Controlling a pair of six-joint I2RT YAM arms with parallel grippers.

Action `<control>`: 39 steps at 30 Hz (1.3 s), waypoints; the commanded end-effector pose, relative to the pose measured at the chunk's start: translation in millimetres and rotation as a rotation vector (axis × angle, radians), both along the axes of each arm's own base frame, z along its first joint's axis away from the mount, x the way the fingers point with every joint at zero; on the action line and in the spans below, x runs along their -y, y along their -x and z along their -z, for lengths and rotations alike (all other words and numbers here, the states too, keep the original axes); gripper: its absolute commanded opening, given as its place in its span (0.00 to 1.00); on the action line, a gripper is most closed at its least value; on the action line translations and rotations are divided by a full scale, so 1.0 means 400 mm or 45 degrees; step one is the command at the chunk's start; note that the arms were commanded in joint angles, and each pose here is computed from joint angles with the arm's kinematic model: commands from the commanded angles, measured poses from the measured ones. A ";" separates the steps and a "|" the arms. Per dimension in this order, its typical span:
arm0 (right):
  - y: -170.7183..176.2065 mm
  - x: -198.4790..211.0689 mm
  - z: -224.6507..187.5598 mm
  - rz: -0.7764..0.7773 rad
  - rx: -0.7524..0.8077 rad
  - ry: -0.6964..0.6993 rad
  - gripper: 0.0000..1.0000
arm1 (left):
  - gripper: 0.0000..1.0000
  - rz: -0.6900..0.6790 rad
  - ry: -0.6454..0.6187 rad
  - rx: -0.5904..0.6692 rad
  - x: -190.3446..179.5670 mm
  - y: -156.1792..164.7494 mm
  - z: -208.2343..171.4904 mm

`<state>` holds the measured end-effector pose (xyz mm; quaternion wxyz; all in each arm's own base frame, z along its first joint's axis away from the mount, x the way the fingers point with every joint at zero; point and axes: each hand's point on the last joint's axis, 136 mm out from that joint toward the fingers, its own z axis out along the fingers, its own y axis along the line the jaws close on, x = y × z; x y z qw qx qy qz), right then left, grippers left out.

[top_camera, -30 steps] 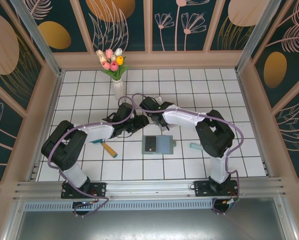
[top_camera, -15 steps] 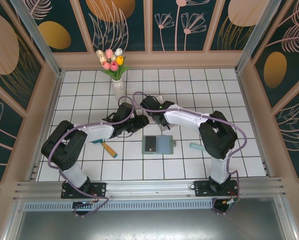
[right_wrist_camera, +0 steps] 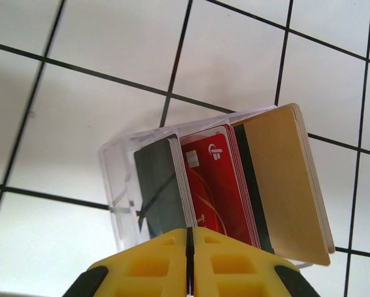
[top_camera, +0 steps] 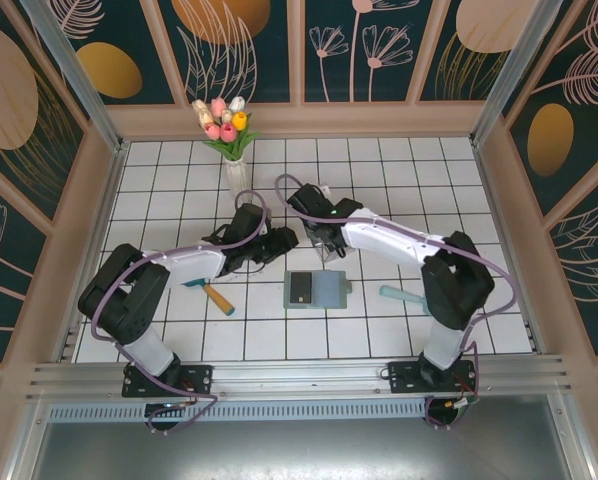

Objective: Put the credit cards into the card holder

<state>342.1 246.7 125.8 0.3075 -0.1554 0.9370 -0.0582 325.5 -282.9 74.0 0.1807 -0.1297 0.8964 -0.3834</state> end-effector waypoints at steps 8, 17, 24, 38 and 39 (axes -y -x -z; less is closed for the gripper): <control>-0.022 0.003 0.074 0.002 -0.088 -0.008 0.33 | 0.50 0.007 0.094 0.028 0.008 -0.003 -0.034; -0.033 0.024 0.142 0.005 -0.099 0.180 0.35 | 0.51 0.002 0.086 0.015 0.005 -0.001 -0.024; -0.037 0.043 0.132 0.036 -0.006 0.346 0.33 | 0.51 0.008 0.088 0.014 0.009 -0.004 -0.024; -0.042 0.051 0.063 0.055 0.058 0.299 0.22 | 0.51 0.005 0.083 0.014 0.006 -0.002 -0.025; -0.043 0.054 0.062 0.059 0.060 0.297 0.22 | 0.51 0.005 0.082 0.012 0.006 -0.001 -0.024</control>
